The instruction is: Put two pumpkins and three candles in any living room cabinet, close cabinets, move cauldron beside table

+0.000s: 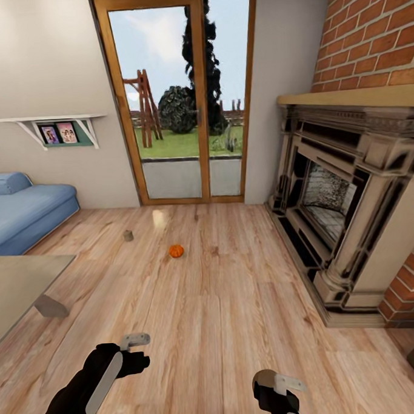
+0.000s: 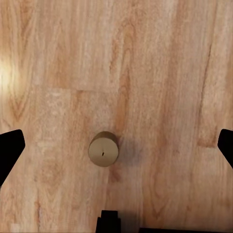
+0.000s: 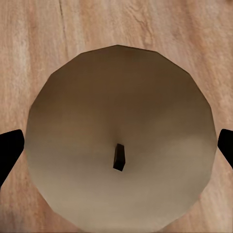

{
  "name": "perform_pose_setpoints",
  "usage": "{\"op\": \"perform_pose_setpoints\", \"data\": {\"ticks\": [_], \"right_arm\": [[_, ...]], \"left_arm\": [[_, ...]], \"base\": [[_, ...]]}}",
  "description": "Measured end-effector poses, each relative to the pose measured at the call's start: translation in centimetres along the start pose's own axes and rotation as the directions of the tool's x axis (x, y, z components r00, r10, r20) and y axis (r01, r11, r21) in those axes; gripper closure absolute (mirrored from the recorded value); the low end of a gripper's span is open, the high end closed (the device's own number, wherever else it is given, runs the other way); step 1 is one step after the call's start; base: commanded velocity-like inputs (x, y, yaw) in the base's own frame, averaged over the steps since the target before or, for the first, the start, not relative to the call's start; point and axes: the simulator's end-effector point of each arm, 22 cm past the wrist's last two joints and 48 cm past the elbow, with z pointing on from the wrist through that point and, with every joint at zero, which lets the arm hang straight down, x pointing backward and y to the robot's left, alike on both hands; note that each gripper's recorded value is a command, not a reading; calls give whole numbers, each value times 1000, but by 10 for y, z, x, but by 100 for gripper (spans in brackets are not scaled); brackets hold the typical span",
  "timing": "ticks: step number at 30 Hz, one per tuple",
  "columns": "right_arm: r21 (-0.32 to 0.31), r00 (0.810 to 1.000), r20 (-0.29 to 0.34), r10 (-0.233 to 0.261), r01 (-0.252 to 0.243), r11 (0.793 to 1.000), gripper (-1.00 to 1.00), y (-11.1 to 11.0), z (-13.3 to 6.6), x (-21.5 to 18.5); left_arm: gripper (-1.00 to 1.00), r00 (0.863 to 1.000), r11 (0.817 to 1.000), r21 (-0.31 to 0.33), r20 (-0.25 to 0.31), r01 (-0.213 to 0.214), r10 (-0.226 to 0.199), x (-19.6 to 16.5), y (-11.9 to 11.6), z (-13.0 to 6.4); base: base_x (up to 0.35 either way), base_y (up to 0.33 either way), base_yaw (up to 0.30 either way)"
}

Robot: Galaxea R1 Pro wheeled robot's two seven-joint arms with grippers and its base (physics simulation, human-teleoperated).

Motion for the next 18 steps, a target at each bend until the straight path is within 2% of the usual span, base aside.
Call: {"op": "perform_pose_setpoints", "data": {"ticks": [13, 18], "right_arm": [[0, 1000, 0, 0, 0, 1000, 100, 0, 0, 0], [0, 1000, 0, 0, 0, 1000, 100, 0, 0, 0]], "left_arm": [[-100, 1000, 1000, 1, 0, 1, -1, 0, 0, 0], [-100, 1000, 1000, 5, -1, 5, -5, 0, -1, 0]], "base": [[33, 40, 0], [51, 145, 0]]}}
